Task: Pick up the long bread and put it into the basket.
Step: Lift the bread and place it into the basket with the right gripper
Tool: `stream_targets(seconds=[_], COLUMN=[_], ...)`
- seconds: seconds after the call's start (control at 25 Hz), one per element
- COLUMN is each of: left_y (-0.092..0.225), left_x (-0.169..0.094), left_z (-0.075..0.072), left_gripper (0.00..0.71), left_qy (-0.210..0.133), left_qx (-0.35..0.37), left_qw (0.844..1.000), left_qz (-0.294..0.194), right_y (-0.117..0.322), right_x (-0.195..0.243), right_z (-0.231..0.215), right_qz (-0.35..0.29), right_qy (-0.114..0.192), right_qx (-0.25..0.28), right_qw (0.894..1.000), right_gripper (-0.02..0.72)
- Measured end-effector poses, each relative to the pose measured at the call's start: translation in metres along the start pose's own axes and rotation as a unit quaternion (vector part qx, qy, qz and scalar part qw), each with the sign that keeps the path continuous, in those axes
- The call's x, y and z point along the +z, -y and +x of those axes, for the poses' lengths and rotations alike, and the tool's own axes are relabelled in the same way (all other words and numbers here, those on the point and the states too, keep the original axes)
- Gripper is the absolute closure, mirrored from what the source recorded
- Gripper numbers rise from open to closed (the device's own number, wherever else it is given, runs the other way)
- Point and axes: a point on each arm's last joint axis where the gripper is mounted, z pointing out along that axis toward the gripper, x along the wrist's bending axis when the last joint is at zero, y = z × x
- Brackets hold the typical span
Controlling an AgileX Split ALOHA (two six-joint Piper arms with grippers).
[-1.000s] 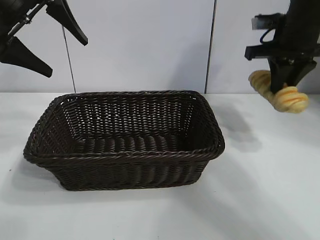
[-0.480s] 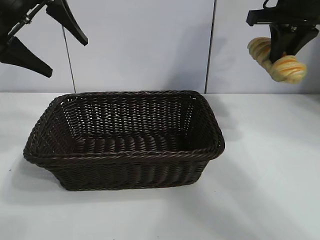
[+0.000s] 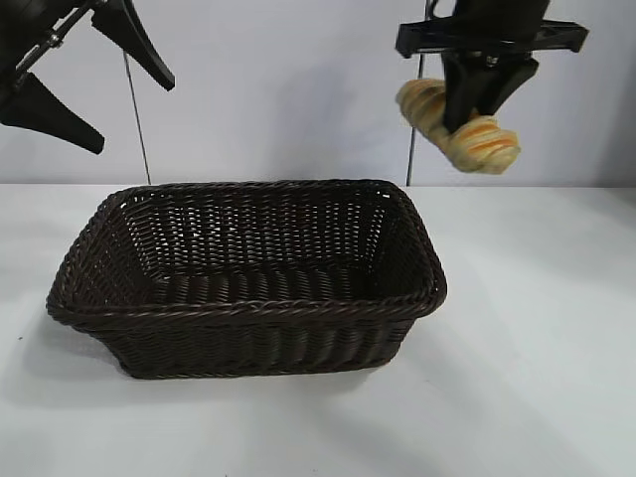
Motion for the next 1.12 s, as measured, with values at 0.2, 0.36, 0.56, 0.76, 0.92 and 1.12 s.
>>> stream_targets(seconds=[0.2, 0.36, 0.56, 0.76, 0.92, 1.12], left_y=[0.0, 0.0, 0.001, 0.001, 0.001, 0.001], left_x=[0.0, 0.0, 0.0, 0.0, 0.0, 0.0], left_z=[0.0, 0.0, 0.0, 0.0, 0.0, 0.0], left_gripper=[0.148, 0.148, 0.148, 0.148, 0.148, 0.148], left_qy=[0.0, 0.0, 0.0, 0.0, 0.0, 0.0], left_qx=[0.0, 0.0, 0.0, 0.001, 0.001, 0.001], left_qw=[1.0, 1.0, 1.0, 1.0, 1.0, 1.0], left_qz=[0.0, 0.002, 0.004, 0.005, 0.005, 0.008], right_y=[0.0, 0.0, -0.002, -0.007, -0.008, -0.008], right_x=[0.007, 0.022, 0.04, 0.065, 0.082, 0.088], right_z=[0.037, 0.05, 0.05, 0.052, 0.054, 0.055], right_qz=[0.005, 0.018, 0.028, 0.02, 0.024, 0.029], right_qy=[-0.018, -0.029, -0.029, -0.03, -0.037, -0.042], right_qx=[-0.076, -0.138, -0.162, -0.164, -0.16, -0.158], right_qw=[0.997, 0.99, 0.986, 0.986, 0.986, 0.986], right_gripper=[0.555, 0.555, 0.555, 0.555, 0.555, 0.531])
